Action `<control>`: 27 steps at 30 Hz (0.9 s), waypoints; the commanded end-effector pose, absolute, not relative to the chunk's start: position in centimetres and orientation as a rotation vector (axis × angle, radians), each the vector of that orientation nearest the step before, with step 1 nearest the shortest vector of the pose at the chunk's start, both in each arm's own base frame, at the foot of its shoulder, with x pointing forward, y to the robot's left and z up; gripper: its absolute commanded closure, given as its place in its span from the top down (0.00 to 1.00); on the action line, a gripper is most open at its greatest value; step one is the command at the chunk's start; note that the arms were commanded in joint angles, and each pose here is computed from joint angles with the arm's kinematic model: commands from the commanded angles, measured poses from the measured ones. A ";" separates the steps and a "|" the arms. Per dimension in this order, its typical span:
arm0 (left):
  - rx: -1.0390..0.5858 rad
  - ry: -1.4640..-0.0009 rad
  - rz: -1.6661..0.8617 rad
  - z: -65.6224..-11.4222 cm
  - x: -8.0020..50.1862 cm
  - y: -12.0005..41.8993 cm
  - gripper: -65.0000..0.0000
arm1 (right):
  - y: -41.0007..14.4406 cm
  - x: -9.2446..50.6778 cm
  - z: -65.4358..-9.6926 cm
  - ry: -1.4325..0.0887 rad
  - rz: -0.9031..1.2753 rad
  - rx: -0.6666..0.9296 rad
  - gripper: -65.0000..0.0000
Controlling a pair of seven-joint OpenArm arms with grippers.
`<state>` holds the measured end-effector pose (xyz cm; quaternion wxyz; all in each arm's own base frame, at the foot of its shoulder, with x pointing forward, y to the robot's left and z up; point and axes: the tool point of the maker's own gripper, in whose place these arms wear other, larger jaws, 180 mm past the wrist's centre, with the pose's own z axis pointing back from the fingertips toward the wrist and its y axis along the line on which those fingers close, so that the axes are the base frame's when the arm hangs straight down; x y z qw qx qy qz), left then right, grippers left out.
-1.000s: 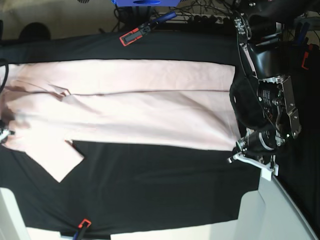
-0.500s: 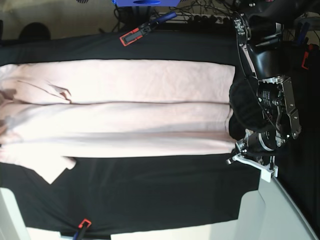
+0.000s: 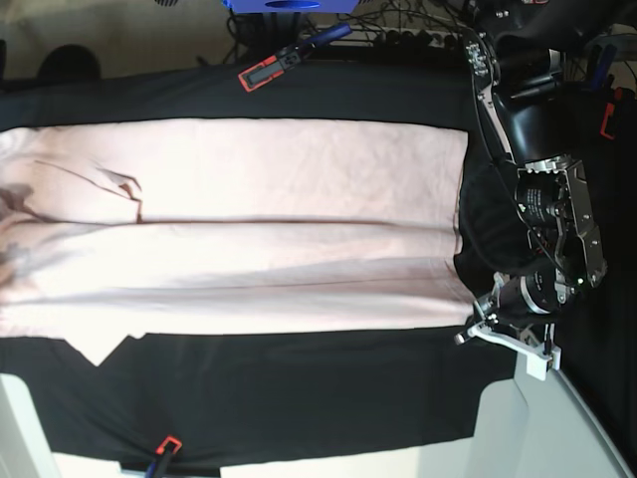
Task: Fold the T-shirt properly
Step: 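Pull the grasped edge away from the shoulder edge with the left gripper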
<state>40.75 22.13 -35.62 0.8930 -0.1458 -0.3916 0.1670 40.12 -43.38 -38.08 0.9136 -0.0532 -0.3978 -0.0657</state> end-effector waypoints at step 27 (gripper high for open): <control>-0.293 -0.995 0.312 -29.0 44.1 22.8 0.00 | -46.0 42.6 -31.5 -1.013 -0.139 -0.183 0.00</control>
